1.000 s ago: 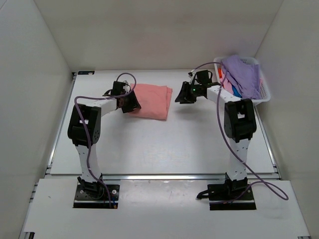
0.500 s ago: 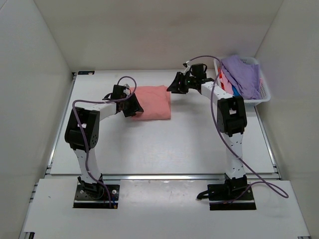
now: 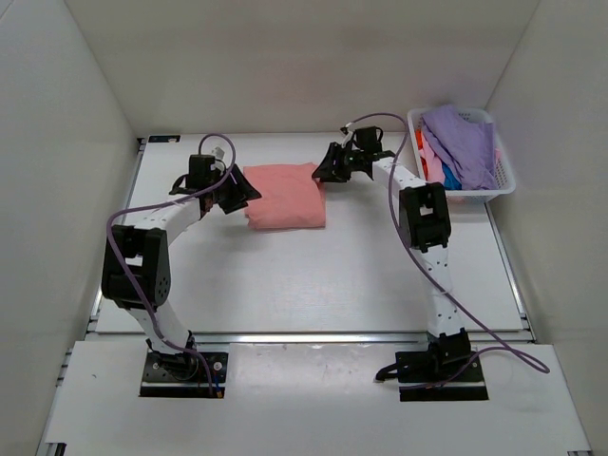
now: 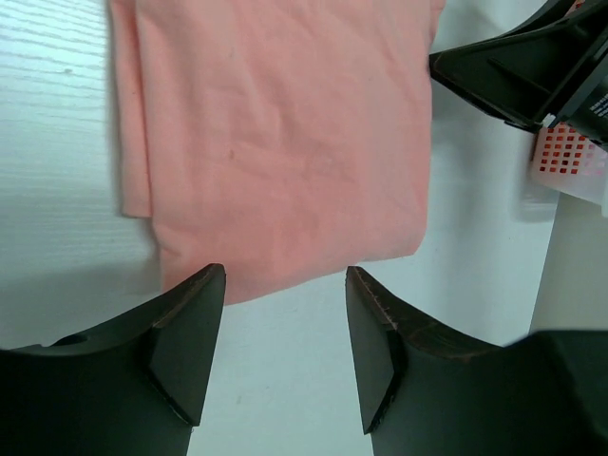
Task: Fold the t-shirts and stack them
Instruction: Smooth out wrinkles on the folded tshirt
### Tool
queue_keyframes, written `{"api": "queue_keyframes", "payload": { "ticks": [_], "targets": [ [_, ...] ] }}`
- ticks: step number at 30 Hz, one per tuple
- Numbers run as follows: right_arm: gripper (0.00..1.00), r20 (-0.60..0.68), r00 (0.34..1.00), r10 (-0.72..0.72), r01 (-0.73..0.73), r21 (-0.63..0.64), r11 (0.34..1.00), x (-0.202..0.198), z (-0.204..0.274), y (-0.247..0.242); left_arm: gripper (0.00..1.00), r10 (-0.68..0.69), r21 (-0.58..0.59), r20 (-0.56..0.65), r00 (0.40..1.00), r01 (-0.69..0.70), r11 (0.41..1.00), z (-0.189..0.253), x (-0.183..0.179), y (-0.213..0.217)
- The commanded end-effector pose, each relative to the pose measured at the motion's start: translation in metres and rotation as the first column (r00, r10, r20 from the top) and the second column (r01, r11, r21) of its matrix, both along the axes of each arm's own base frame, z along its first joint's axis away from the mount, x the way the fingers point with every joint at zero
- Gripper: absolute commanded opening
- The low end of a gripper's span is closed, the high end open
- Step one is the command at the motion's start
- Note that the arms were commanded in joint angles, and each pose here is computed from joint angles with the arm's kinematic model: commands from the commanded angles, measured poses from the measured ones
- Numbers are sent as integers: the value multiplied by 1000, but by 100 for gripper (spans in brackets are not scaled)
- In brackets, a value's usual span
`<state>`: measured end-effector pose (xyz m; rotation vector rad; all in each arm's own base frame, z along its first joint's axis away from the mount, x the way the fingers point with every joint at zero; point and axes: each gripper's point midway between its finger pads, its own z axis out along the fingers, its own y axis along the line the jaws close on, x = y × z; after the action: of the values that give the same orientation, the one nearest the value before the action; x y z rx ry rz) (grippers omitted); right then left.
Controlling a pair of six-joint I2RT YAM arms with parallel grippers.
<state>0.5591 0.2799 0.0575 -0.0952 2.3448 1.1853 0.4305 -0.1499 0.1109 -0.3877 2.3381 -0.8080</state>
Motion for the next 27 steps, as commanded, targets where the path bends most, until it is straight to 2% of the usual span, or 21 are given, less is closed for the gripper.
{"api": "queue_keyframes", "payload": {
  "ticks": [1, 7, 10, 14, 16, 18, 19, 21, 27],
  "targets": [
    [39, 50, 999, 19, -21, 44, 999, 13, 19, 8, 65, -9, -18, -3, 1000, 9, 1000, 2, -10, 4],
    [39, 23, 999, 37, -39, 73, 997, 21, 16, 17, 65, 1, -15, -9, 1000, -1, 1000, -1, -12, 9],
    [39, -15, 999, 45, -44, 75, 996, 24, -1, 18, 65, 7, -21, -16, 1000, -7, 1000, -4, -12, 11],
    [35, -7, 999, 50, -49, 116, 992, 35, 6, 18, 65, 13, -12, -21, 1000, -13, 1000, -6, -14, 16],
    [28, -23, 998, 58, -54, 139, 989, 36, 3, 19, 65, 18, -12, -26, 1000, -18, 1000, -9, -15, 17],
    [10, -6, 998, 63, -61, 149, 987, 38, 9, 20, 65, 22, -12, -31, 999, -23, 1000, -9, -17, 18],
    [4, -1, 998, 61, -60, 147, 987, 39, 11, 18, 65, 22, -10, -31, 999, -22, 1000, -11, -17, 18],
    [0, 15, 998, 57, -58, 125, 990, 39, 19, 19, 65, 25, -8, -31, 999, -26, 1000, -11, -18, 20],
    [0, 78, 997, 18, -20, 25, 999, 43, 42, 7, 65, 27, -5, -48, 998, -28, 1000, -17, -25, 21]
  ]
}}
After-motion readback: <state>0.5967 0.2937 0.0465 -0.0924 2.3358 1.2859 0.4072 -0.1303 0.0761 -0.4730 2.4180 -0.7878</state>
